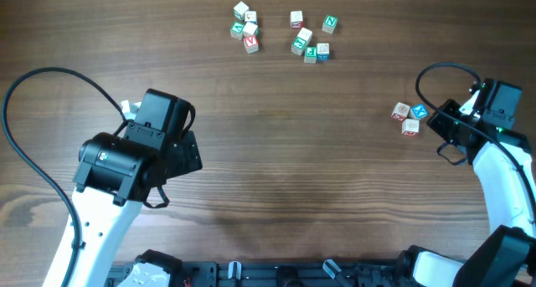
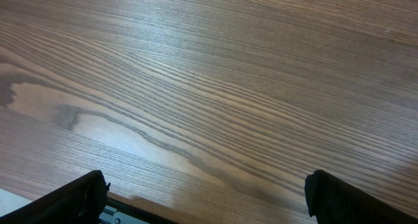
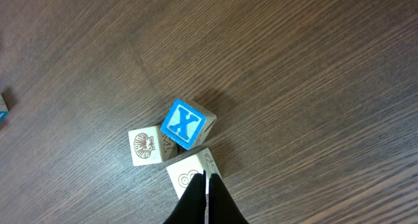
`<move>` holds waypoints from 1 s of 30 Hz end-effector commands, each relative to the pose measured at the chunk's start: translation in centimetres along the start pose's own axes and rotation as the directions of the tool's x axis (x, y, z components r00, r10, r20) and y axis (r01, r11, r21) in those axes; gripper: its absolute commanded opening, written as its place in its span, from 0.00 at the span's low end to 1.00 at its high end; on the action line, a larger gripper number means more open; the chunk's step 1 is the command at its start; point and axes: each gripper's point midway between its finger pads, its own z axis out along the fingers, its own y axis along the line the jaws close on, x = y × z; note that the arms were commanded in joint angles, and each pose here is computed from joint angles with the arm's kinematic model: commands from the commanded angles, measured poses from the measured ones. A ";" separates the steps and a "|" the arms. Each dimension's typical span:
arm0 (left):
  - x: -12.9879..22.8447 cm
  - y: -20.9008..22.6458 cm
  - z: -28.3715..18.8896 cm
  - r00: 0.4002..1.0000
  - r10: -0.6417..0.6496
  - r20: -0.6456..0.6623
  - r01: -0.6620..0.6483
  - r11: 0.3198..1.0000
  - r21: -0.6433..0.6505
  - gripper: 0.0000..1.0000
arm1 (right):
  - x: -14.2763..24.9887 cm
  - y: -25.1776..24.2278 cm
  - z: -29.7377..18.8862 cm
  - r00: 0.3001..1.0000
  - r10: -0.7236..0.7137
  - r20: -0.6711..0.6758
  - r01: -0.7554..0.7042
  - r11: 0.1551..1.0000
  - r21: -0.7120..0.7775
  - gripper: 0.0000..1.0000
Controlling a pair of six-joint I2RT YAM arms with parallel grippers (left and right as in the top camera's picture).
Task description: Form a circle
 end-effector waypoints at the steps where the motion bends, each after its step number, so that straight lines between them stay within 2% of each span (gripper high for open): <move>1: -0.2 0.4 -0.1 1.000 -0.028 0.014 0.028 1.000 -0.008 1.00 | -1.0 0.6 -0.5 0.999 -0.013 0.030 0.013 1.000 -0.018 0.04; 7: -0.2 0.4 -0.1 1.000 -0.028 0.014 0.028 1.000 -0.008 1.00 | 1.0 -1.0 3.6 0.996 0.042 -0.074 -0.039 0.999 0.037 0.05; 16: -0.2 0.4 -0.1 1.000 -0.028 0.014 0.028 1.000 -0.008 1.00 | 1.6 -1.2 5.4 0.994 0.045 -0.105 -0.041 0.998 0.039 0.04; 20: -0.2 0.4 -0.1 1.000 -0.028 0.014 0.028 1.000 -0.008 1.00 | 1.9 -0.6 5.5 0.993 0.022 -0.118 -0.021 1.000 0.013 0.04; 24: -0.2 0.4 -0.1 1.000 -0.028 0.014 0.028 1.000 -0.008 1.00 | 2.1 0.9 5.7 0.992 -0.062 -0.112 0.061 0.998 -0.018 0.04; 30: -0.2 0.4 -0.1 1.000 -0.028 0.014 0.028 1.000 -0.008 1.00 | 2.2 1.1 5.7 0.991 -0.073 -0.110 0.071 0.997 -0.022 0.04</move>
